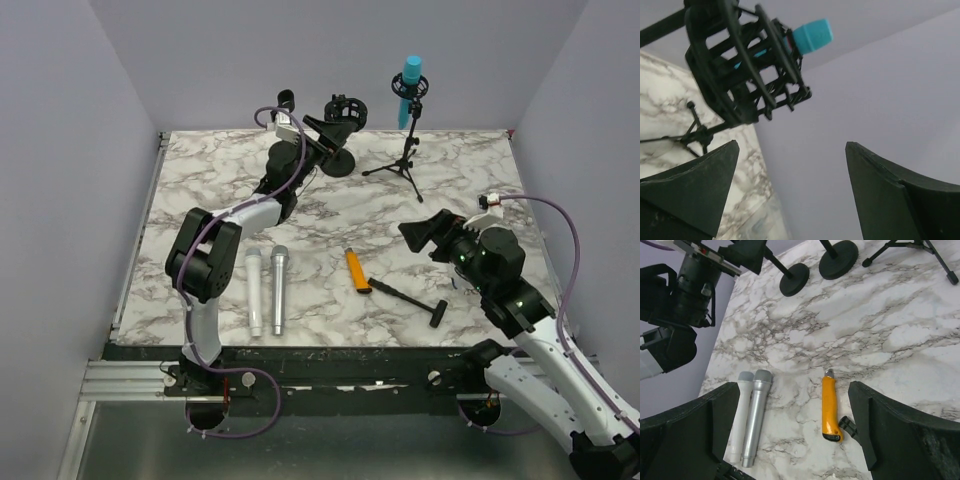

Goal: Remove the microphone from the stand

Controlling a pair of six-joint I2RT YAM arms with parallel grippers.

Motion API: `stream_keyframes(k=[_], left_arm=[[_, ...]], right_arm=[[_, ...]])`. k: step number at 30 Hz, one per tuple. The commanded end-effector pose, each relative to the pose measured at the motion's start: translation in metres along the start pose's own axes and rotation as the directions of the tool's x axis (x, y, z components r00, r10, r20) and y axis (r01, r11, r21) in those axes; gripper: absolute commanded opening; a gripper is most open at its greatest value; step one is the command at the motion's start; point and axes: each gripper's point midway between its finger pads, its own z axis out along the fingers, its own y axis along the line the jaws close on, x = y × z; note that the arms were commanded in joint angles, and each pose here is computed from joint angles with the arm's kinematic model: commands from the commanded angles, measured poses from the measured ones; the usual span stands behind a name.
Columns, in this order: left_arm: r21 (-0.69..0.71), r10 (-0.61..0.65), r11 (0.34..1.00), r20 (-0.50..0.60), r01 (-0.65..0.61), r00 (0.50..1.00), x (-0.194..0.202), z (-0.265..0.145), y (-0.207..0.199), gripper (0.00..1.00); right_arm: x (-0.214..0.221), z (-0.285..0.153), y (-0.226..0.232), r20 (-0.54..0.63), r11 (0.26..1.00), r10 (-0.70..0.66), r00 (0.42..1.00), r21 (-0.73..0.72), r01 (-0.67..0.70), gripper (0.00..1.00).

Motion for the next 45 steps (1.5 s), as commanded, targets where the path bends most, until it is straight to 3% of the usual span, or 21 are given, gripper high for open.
stream_keyframes(k=[1, 6, 13, 16, 18, 25, 30, 38, 42, 45], left_arm=[[0.079, -0.118, 0.991, 0.178, 0.106, 0.977, -0.031, 0.023, -0.013, 0.85], [0.057, -0.213, 0.977, 0.207, 0.205, 0.955, -0.032, 0.044, 0.008, 0.74], [-0.005, -0.216, 0.975, 0.222, 0.223, 0.951, -0.027, 0.049, 0.025, 0.69], [-0.016, -0.223, 0.972, 0.237, 0.233, 0.946, -0.028, 0.052, 0.033, 0.63], [-0.010, -0.231, 0.971, 0.236, 0.240, 0.944, -0.031, 0.056, 0.036, 0.56], [-0.068, -0.194, 0.974, 0.226, 0.214, 0.955, -0.031, 0.057, 0.045, 0.13], [-0.153, -0.076, 0.982, 0.204, 0.109, 0.976, -0.033, 0.046, 0.047, 0.02], [-0.140, 0.008, 0.990, 0.162, 0.015, 0.987, -0.044, 0.019, 0.023, 0.00], [-0.106, -0.052, 0.992, 0.101, 0.062, 0.994, -0.043, -0.003, 0.013, 0.00], [-0.079, -0.156, 0.985, -0.023, 0.154, 0.987, -0.025, -0.019, 0.010, 0.00]], right_arm=[[0.001, -0.012, -0.018, 0.012, 0.997, -0.026, 1.000, 0.077, 0.025, 1.00], [-0.016, -0.025, -0.014, 0.084, 0.997, -0.036, 0.996, 0.068, 0.031, 1.00], [-0.023, -0.033, -0.017, 0.112, 0.996, -0.040, 0.993, 0.088, 0.030, 1.00], [-0.022, -0.033, -0.018, 0.106, 0.996, -0.039, 0.994, 0.089, 0.029, 1.00], [-0.022, -0.032, -0.017, 0.104, 0.996, -0.038, 0.994, 0.087, 0.029, 1.00], [-0.023, -0.035, -0.017, 0.101, 0.995, -0.036, 0.994, 0.096, 0.026, 1.00], [-0.021, -0.035, -0.018, 0.095, 0.995, -0.024, 0.995, 0.098, 0.015, 1.00], [-0.016, -0.028, -0.014, 0.075, 0.997, -0.004, 0.997, 0.078, -0.002, 1.00], [-0.008, -0.021, -0.014, 0.053, 0.998, 0.011, 0.999, 0.066, -0.014, 1.00], [-0.002, -0.013, -0.011, 0.021, 0.999, -0.017, 1.000, 0.040, 0.017, 1.00]])
